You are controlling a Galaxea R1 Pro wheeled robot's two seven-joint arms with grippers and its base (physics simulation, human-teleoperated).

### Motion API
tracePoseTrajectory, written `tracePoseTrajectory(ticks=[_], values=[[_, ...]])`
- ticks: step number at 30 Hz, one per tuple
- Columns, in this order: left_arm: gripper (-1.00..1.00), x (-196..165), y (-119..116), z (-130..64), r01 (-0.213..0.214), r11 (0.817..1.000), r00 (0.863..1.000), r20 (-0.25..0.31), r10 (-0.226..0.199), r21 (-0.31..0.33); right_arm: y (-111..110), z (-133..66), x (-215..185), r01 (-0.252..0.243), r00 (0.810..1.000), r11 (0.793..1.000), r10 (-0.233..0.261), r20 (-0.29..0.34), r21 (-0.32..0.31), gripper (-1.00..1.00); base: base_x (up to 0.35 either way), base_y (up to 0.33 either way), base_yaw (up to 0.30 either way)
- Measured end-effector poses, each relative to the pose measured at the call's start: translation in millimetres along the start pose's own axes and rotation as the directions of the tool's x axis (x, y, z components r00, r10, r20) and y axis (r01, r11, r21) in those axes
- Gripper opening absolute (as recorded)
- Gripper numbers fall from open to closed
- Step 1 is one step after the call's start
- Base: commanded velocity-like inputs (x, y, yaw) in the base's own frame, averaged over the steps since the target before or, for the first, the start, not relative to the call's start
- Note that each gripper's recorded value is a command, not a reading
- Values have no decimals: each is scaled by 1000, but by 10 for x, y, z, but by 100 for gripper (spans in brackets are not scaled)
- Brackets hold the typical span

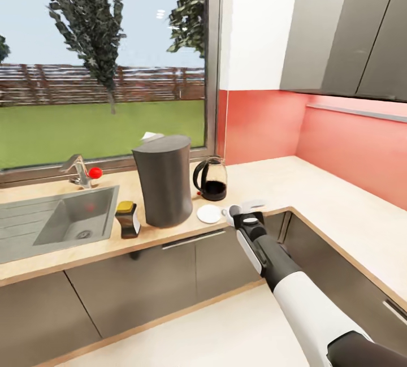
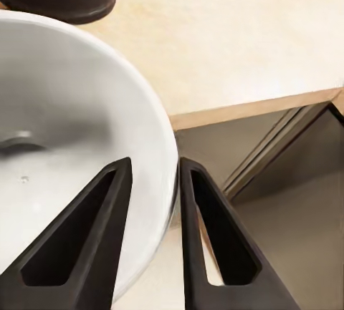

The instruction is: Set up a coffee station on the kitchen countertop: keep the coffee maker on the countertop, move the bottle of coffee from the kitchen shelf to the counter next to the coffee maker, place a paper coffee filter on top of the coffee maker, put the saucer next to the coffee maker with the coffee cup on the saucer, and place the electric kettle next to the coffee maker.

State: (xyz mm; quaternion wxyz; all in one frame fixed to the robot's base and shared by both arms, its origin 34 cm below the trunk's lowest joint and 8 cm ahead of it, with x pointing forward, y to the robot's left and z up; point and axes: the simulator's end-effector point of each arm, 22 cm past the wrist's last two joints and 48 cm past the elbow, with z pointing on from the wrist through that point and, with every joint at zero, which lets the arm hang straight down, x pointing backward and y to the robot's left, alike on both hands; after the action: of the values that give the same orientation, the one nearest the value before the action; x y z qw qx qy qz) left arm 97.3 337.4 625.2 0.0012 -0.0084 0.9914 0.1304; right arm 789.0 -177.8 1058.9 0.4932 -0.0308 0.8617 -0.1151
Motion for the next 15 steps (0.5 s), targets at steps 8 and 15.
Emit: tracePoseTrajectory(ticks=[8,15], values=[[100,5,19,1,1,1000,1000,-1,-1,-5,-40,0,-3,13,1000,1000,-13,4,12,-100,233,0,79],[100,12,15,-1,-1,1000,1000,-1,1,-5,-52,10,7,18,1000,1000,-18,2,15,-100,84,5,1]])
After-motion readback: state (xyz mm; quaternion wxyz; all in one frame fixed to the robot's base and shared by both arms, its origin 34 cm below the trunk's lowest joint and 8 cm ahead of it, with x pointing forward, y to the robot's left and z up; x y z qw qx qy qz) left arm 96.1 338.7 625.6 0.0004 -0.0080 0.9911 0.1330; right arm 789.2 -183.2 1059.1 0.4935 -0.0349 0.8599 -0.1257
